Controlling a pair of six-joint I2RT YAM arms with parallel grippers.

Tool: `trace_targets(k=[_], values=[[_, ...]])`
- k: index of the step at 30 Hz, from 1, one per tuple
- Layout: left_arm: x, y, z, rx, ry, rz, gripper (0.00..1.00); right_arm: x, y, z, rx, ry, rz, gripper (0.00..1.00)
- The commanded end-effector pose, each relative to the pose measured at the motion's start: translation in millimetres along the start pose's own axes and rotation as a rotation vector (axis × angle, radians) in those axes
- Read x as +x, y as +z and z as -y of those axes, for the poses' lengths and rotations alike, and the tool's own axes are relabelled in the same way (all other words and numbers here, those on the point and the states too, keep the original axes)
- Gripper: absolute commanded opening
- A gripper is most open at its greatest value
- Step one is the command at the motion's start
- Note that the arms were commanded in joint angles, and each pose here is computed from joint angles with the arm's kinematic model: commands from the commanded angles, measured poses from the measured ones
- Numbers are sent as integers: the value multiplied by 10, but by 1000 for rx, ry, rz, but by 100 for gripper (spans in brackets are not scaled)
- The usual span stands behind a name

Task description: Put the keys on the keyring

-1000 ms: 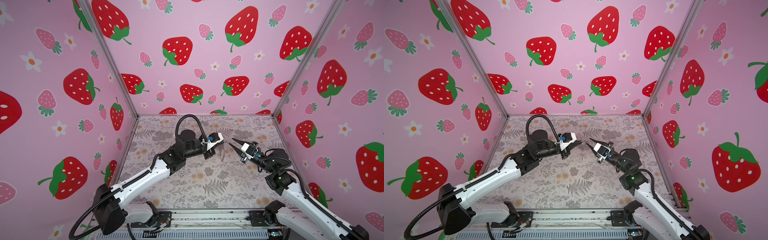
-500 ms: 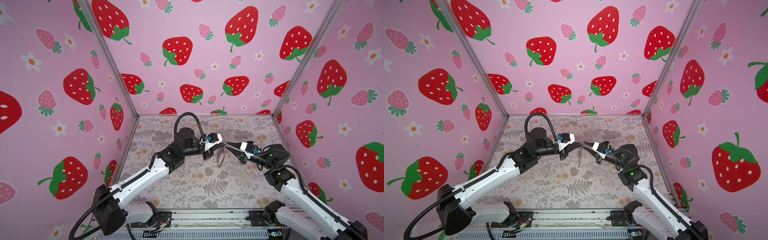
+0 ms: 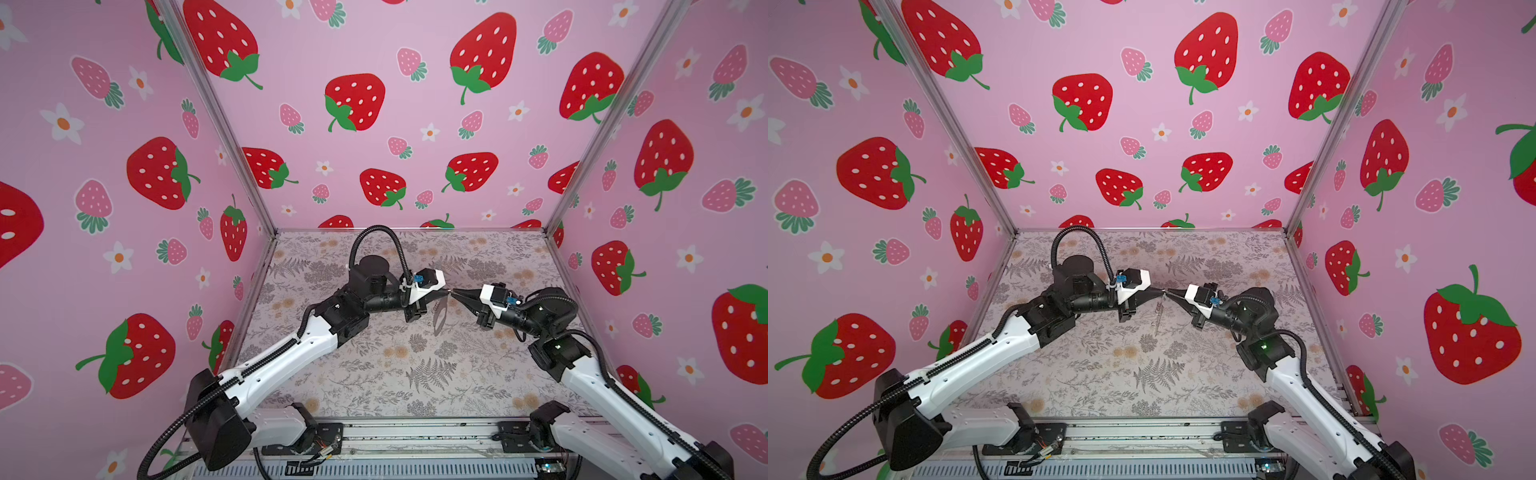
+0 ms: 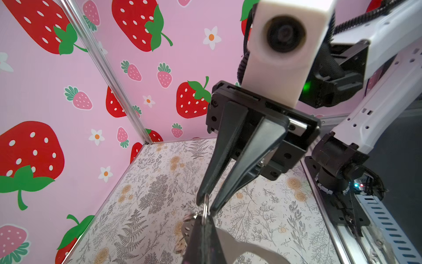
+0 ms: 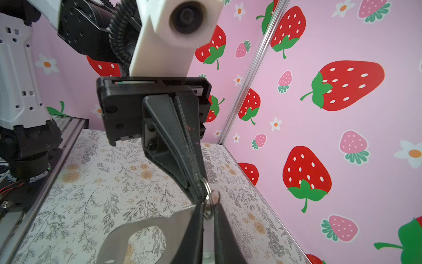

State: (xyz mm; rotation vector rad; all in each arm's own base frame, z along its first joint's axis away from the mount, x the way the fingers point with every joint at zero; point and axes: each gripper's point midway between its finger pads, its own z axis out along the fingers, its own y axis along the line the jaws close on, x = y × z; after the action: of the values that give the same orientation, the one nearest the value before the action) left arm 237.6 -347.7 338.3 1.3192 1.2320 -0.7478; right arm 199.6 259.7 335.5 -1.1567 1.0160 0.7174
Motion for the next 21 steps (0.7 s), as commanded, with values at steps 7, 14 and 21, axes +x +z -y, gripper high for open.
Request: trace_targets(k=[7, 14, 21], values=[[-329, -97, -92, -30, 78, 59, 0, -39, 3, -12, -30, 8, 13, 6], [-266, -80, -102, -34, 84, 29, 0, -42, -4, 8, -25, 6, 12, 1], [-187, -85, -167, -76, 94, -14, 3, -65, -8, 36, -17, 15, 14, 1]])
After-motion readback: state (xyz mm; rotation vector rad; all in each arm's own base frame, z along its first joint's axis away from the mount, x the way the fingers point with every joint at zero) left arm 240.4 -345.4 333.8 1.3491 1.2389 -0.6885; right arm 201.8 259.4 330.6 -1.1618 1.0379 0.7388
